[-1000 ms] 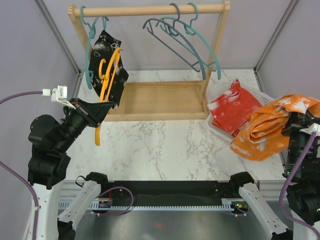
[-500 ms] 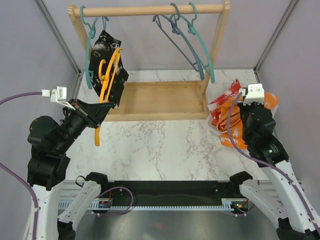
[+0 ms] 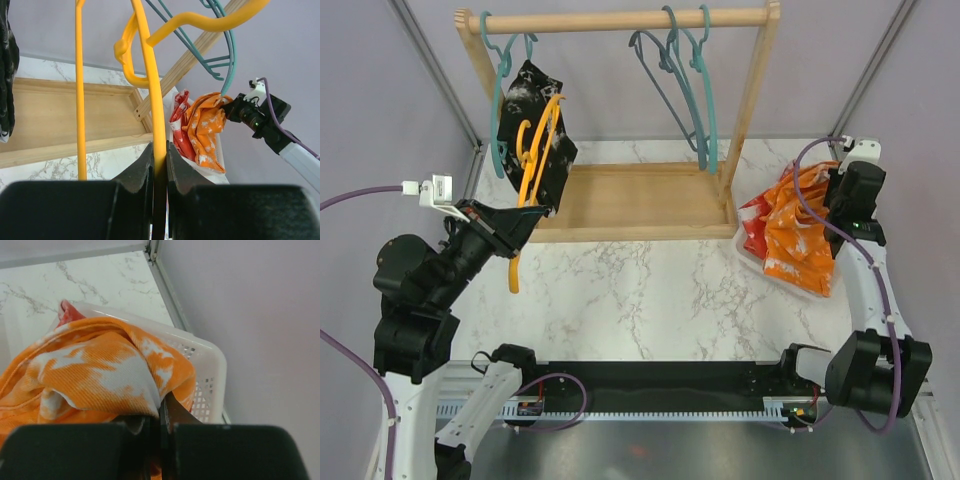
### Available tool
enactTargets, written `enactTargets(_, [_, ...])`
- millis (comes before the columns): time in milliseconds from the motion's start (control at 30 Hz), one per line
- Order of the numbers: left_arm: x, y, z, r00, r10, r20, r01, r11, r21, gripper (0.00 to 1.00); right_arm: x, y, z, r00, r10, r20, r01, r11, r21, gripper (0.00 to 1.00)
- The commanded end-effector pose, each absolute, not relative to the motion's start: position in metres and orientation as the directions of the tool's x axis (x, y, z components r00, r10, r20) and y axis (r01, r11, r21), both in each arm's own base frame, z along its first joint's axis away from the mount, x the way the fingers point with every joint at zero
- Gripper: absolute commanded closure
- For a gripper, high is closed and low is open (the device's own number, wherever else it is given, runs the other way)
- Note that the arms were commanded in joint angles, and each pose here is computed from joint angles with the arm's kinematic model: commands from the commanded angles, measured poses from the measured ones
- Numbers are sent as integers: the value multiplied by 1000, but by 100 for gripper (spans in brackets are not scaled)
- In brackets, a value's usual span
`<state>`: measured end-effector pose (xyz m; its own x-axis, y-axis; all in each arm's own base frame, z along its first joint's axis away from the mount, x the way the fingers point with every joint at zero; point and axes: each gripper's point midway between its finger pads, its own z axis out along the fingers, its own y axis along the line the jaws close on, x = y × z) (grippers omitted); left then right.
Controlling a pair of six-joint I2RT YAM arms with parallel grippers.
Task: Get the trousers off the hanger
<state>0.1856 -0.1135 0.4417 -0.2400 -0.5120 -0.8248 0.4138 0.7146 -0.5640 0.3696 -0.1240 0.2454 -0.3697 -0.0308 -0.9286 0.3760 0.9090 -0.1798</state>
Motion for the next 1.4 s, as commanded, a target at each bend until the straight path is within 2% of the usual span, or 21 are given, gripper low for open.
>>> enactTargets(0, [184, -115, 453, -205, -490, -847, 457, 717, -526, 98, 394, -120, 250, -286, -5, -958, 347, 932, -108, 100])
enactTargets(33, [184, -116, 453, -206, -490, -847, 459, 716, -526, 98, 395, -121, 239, -305, 14, -952, 357, 929, -101, 100])
enactTargets(100, [185, -117, 454, -211, -489, -846, 461, 714, -527, 98, 404, -122, 216, -330, 58, -942, 365, 928, -70, 93])
enactTargets(267, [186, -118, 454, -212, -484, -849, 465, 714, -523, 98, 413, -118, 161, -415, 153, -897, 371, 928, -13, 89])
enactTargets(367, [186, -118, 456, -211, -484, -849, 467, 713, -523, 98, 417, -110, 137, -459, 187, -868, 346, 938, 19, 80])
enactTargets(700, [188, -119, 452, -224, -484, -846, 461, 712, -529, 98, 428, -101, 111, -496, 229, -837, 319, 945, 70, 56])
enactTargets(767, [188, -118, 455, -215, -482, -849, 465, 714, -523, 98, 430, -104, 117, -486, 228, -844, 320, 945, 72, 53])
enactTargets(800, [187, -118, 458, -207, -482, -851, 471, 714, -519, 98, 430, -105, 123, -477, 227, -849, 319, 945, 74, 47])
enactTargets(933, [188, -118, 463, -198, -475, -857, 475, 718, -508, 98, 428, -114, 178, -389, 180, -903, 309, 949, 56, 34])
enactTargets(1133, [195, -120, 464, -207, -474, -856, 475, 716, -512, 98, 418, -123, 236, -304, 193, -933, 292, 951, 101, 24])
enactTargets(1233, [196, -121, 465, -209, -473, -856, 475, 716, -512, 98, 415, -115, 257, -269, 182, -946, 246, 962, 116, 17])
enactTargets(1267, [194, -120, 468, -203, -475, -857, 479, 715, -510, 98, 415, -111, 262, -263, 177, -948, 224, 967, 118, 11])
enactTargets(1367, [194, -120, 471, -197, -476, -857, 481, 715, -508, 98, 411, -96, 280, -245, 157, -957, 141, 982, 125, 3])
